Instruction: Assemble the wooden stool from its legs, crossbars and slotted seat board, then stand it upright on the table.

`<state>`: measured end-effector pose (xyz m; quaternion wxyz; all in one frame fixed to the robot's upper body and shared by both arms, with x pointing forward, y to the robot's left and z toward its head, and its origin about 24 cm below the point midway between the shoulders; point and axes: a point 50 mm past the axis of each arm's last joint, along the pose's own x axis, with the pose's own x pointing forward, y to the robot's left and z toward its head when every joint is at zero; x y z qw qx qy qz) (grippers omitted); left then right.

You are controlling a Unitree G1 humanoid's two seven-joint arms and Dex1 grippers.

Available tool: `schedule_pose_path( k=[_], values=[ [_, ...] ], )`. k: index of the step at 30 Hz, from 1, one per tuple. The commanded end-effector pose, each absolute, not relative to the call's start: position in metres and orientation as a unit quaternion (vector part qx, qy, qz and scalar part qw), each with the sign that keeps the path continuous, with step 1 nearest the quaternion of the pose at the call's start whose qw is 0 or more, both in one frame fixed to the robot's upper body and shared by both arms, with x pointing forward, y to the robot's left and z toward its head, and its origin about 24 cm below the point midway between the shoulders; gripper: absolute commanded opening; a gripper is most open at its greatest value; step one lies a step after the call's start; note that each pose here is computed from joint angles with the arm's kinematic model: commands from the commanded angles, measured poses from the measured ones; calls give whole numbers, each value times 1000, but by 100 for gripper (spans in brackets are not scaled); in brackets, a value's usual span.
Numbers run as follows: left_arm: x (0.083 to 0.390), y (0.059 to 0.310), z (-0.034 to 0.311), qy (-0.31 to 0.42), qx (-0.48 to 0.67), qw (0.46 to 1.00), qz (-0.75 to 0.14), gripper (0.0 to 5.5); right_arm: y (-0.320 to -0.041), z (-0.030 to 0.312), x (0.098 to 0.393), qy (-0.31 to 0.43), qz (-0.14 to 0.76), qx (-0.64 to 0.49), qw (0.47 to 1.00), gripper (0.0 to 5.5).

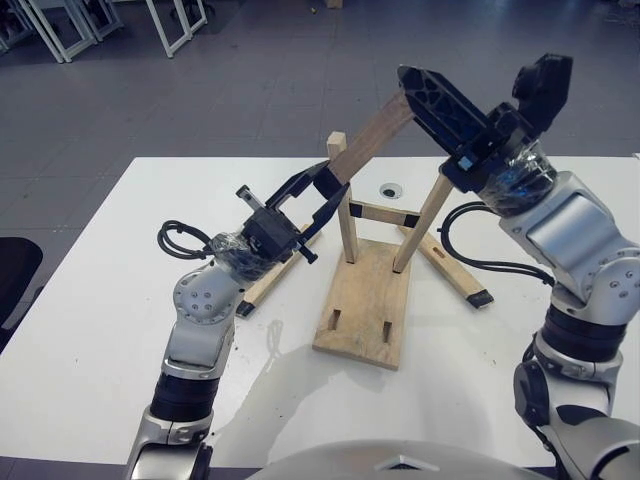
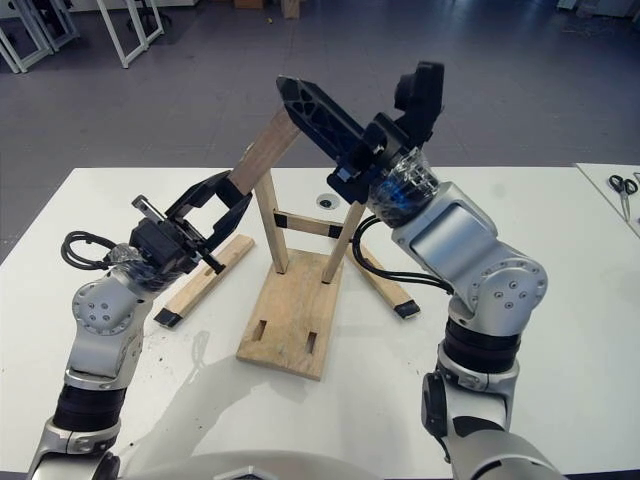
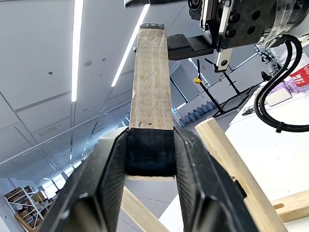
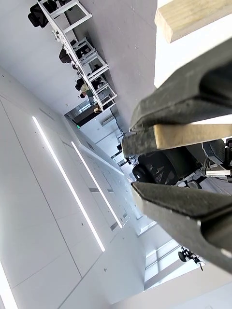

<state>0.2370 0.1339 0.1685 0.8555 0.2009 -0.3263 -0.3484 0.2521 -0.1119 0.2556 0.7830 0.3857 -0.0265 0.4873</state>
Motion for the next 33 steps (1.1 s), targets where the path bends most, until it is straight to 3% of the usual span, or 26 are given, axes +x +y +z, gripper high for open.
schedule_pose_path(
  k=[1, 4, 9, 13, 17, 22, 27, 33],
  values=[
    [241, 132, 170, -324, 206, 855, -349, 133, -111, 258, 250, -22, 503, 376, 778, 121],
    [242, 132, 170, -323, 202, 856, -349, 133, -112, 253, 252, -12, 496, 365, 787, 62],
    [242, 132, 171, -325, 196, 857, -347, 133, -116, 253, 257, -11, 484, 378, 789, 51],
    [240, 134, 167, -312, 200, 859, -353, 212, -118, 256, 257, -16, 479, 387, 788, 39],
    [234, 153, 144, -257, 233, 868, -356, 272, -125, 265, 261, -45, 455, 394, 797, 39],
    [229, 180, 91, -142, 284, 885, -340, 276, -156, 283, 273, -139, 377, 354, 844, 39],
    [220, 189, 52, -50, 325, 880, -342, 276, -188, 287, 285, -185, 282, 275, 901, 39],
    [199, 186, 36, 17, 296, 854, -427, 276, -235, 240, 296, -107, 157, 124, 974, 39]
  ],
)
